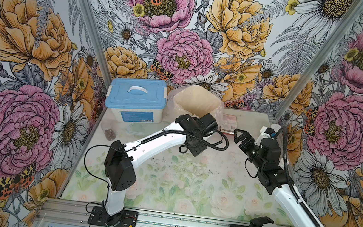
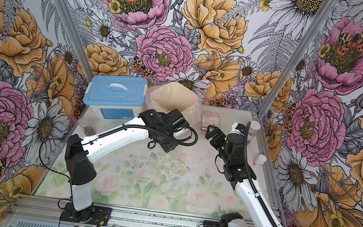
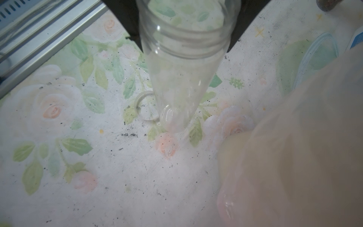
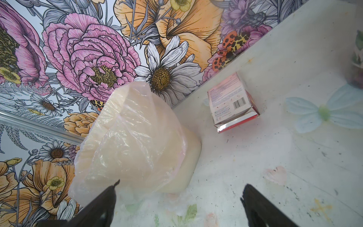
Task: Empty the moldy dried flower tea in the jars
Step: Place the jar at the center of the board.
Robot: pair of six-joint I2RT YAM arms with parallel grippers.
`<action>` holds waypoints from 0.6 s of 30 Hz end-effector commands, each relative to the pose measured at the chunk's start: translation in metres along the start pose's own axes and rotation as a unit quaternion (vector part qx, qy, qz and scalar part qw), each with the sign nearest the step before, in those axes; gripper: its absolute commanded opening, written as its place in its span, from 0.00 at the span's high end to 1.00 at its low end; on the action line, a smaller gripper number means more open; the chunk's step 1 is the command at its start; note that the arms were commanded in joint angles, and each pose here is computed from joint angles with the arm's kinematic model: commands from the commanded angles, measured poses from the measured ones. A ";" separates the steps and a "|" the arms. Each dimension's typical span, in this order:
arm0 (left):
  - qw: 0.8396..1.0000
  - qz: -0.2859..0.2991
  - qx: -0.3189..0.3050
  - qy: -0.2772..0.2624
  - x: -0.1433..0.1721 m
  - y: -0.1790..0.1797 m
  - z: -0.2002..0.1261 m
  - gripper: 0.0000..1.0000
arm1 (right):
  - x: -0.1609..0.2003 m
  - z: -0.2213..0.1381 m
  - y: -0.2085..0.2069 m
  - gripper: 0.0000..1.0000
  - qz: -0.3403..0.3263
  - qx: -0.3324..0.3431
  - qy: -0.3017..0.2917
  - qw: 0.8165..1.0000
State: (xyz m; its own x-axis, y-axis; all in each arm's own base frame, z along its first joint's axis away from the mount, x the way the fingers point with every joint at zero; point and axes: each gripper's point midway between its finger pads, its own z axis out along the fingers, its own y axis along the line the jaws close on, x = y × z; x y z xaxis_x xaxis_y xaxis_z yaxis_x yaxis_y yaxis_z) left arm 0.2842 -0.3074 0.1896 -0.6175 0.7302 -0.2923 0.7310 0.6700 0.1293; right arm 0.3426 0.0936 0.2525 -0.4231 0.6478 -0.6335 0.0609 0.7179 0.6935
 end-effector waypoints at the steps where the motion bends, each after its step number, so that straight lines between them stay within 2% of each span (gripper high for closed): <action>1: 1.000 0.021 -0.005 0.003 -0.003 0.000 -0.003 0.62 | 0.000 -0.003 -0.001 0.01 -0.008 -0.004 0.001 1.000; 18: 0.999 0.038 -0.009 0.023 -0.010 0.000 0.017 0.56 | 0.004 -0.003 -0.004 0.01 -0.009 -0.001 0.007 1.000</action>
State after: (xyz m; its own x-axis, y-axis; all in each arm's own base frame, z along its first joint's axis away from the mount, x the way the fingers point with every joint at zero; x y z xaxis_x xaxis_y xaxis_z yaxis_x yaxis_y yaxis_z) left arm 0.2902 -0.3137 0.1725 -0.5885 0.7763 -0.2257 0.7671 0.6244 0.1473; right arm 0.3425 0.0931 0.2515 -0.4282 0.6477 -0.6302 0.0612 0.7165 0.6949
